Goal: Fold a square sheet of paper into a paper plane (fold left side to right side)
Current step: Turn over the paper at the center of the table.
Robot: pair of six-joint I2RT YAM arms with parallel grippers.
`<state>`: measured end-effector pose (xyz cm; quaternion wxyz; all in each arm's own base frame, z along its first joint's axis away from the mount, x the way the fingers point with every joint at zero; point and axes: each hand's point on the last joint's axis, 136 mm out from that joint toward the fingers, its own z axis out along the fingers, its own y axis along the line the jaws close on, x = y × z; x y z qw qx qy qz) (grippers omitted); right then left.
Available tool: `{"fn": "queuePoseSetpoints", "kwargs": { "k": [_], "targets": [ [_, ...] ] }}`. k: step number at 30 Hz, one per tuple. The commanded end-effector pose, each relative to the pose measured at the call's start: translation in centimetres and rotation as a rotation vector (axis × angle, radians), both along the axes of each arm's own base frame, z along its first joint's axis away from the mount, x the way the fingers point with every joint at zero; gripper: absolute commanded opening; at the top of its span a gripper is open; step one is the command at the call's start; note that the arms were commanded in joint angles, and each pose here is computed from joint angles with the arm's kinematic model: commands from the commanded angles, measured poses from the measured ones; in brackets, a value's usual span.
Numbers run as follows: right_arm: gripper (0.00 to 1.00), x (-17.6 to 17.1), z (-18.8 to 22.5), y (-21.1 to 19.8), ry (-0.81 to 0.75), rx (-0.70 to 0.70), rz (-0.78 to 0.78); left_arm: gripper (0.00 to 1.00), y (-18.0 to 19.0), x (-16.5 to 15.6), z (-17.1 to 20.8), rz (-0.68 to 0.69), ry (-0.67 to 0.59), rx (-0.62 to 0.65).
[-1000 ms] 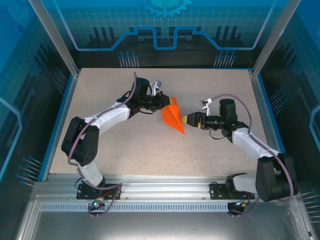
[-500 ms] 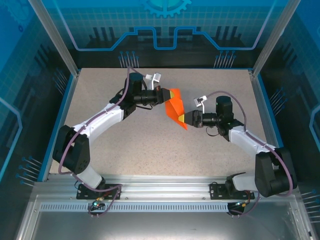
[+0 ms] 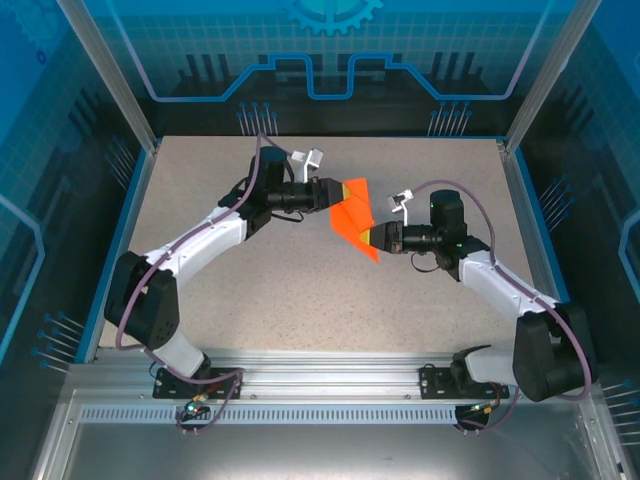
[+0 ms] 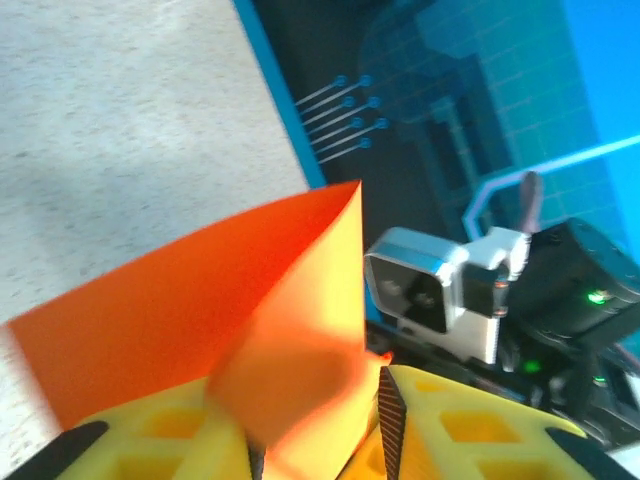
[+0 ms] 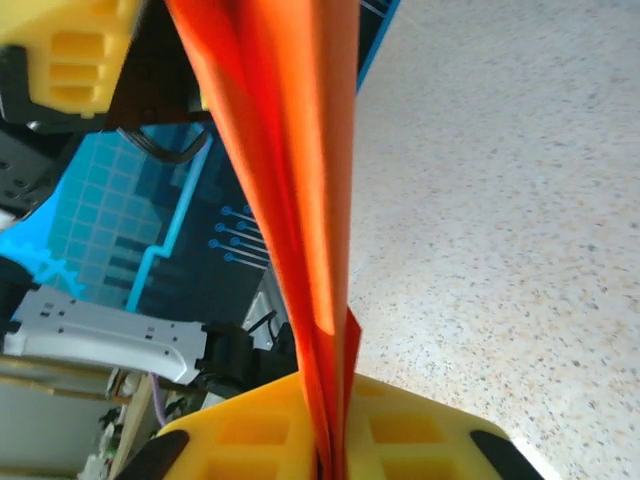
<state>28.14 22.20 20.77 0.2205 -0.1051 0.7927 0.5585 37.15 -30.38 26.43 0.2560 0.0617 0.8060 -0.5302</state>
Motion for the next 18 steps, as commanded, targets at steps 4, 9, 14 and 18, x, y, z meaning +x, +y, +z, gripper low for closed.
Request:
{"fn": "queuePoseSetpoints", "kwargs": {
  "k": [4,9,14,18],
  "targets": [
    [0.09,-0.3,-2.9,-2.3,-0.047,-0.416,-0.089,0.53,6.0,-1.1,0.1,0.222,-0.112,0.288],
    [0.1,-0.1,-5.0,-5.2,-0.176,-1.049,-0.161,0.58,11.4,-2.7,-0.5,0.443,-0.146,0.406],
    [0.11,1.0,-4.7,-6.6,-0.279,-1.604,-0.195,0.61,15.4,-4.4,-1.5,0.598,-0.139,0.467],
    [0.12,2.0,-4.7,-5.3,-0.396,-1.915,-0.175,0.63,17.4,-5.4,-2.1,0.666,-0.13,0.515]
  ]
}}
